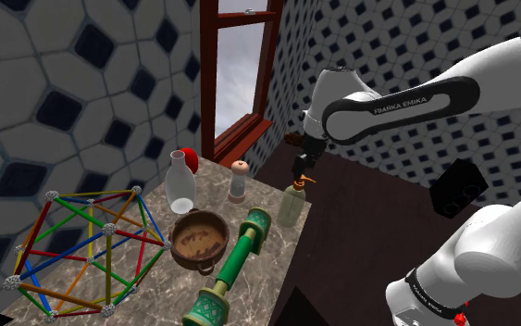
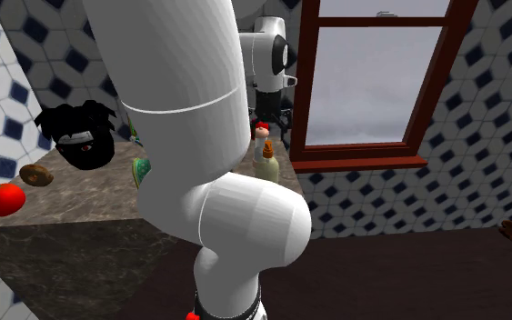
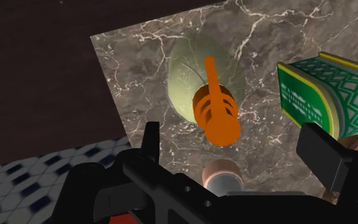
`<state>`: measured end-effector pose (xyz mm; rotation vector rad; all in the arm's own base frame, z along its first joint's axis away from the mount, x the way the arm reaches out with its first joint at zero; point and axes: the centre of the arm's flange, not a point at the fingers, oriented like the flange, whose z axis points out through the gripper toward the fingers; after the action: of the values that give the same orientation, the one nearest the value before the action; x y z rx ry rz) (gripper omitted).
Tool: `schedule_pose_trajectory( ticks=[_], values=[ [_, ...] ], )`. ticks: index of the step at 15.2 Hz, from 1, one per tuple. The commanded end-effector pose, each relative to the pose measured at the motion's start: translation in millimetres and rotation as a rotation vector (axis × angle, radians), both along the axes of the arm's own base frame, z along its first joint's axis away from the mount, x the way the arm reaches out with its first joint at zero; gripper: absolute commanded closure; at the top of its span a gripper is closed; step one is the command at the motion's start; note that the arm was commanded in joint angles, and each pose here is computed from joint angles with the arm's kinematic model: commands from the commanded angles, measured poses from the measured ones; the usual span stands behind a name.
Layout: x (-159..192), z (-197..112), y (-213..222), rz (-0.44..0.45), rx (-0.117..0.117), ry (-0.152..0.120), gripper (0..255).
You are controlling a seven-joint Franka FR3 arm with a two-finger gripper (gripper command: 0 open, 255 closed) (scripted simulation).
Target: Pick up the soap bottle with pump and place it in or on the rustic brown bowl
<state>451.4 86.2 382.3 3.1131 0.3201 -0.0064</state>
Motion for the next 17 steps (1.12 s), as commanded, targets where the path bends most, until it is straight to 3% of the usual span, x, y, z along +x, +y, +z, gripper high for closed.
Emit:
schedule_pose_trajectory(
  ticks=[1,7,15,16,17],
  values=[
    [5.8,-11.7,0.3,0.004,-0.001,-0.002,0],
    [5.8,-46.4,-0.1,0.004,-0.001,-0.002,0],
    [5.8,-46.4,-0.1,0.004,-0.001,-0.002,0],
    [5.8,-46.4,-0.1,0.004,-0.001,-0.002,255],
    [5.8,-46.4,-0.1,0.004,-0.001,-0.002,255]
  ],
)
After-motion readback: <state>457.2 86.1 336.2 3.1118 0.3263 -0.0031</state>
